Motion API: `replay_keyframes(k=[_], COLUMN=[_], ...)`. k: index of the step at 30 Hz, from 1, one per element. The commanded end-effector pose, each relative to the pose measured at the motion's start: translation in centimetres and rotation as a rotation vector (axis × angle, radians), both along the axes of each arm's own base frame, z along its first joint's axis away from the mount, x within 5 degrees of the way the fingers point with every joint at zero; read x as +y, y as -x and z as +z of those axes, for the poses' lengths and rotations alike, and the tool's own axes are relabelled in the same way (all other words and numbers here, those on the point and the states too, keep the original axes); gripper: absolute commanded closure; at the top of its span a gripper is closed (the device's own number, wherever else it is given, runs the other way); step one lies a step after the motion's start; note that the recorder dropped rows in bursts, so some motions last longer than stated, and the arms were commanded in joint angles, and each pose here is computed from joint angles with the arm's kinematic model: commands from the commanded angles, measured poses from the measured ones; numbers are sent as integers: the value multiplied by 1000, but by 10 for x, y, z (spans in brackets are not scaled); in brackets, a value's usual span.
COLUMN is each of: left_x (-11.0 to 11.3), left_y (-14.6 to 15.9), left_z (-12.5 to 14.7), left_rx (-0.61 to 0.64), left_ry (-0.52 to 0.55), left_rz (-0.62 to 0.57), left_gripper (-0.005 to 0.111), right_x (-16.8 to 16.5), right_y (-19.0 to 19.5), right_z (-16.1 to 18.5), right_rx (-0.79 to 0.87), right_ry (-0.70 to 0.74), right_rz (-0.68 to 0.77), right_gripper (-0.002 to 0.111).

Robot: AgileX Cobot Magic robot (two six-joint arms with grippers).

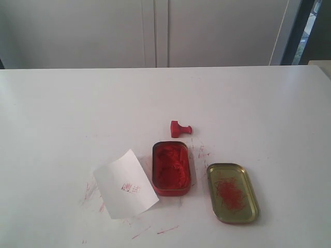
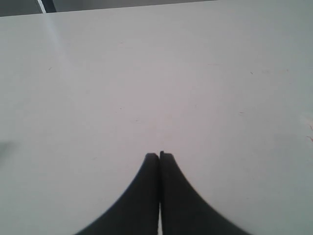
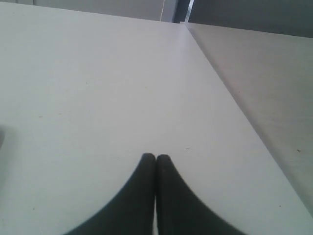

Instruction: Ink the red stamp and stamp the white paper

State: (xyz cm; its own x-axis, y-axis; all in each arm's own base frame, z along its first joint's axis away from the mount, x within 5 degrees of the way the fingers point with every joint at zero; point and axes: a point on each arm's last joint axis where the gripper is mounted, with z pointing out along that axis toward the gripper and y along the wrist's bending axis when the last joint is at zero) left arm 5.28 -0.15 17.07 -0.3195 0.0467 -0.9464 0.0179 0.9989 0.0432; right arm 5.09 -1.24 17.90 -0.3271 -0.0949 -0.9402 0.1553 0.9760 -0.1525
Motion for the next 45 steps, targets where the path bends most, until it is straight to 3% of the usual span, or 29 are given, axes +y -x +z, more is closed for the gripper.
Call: replay_keyframes(k=[1, 45], left_x=[0, 0], left_y=[0, 0], left_z=[-2, -2], left_rx=[4, 4], left_ry=[1, 1], left_rz=[1, 1], left_gripper=[107, 107], right_x=[2, 7], right_y=[-1, -2], right_z=[2, 3], right_rx=[-47, -60], right_ry=[-33, -88], right_rz=[9, 88], right_gripper=[108, 108])
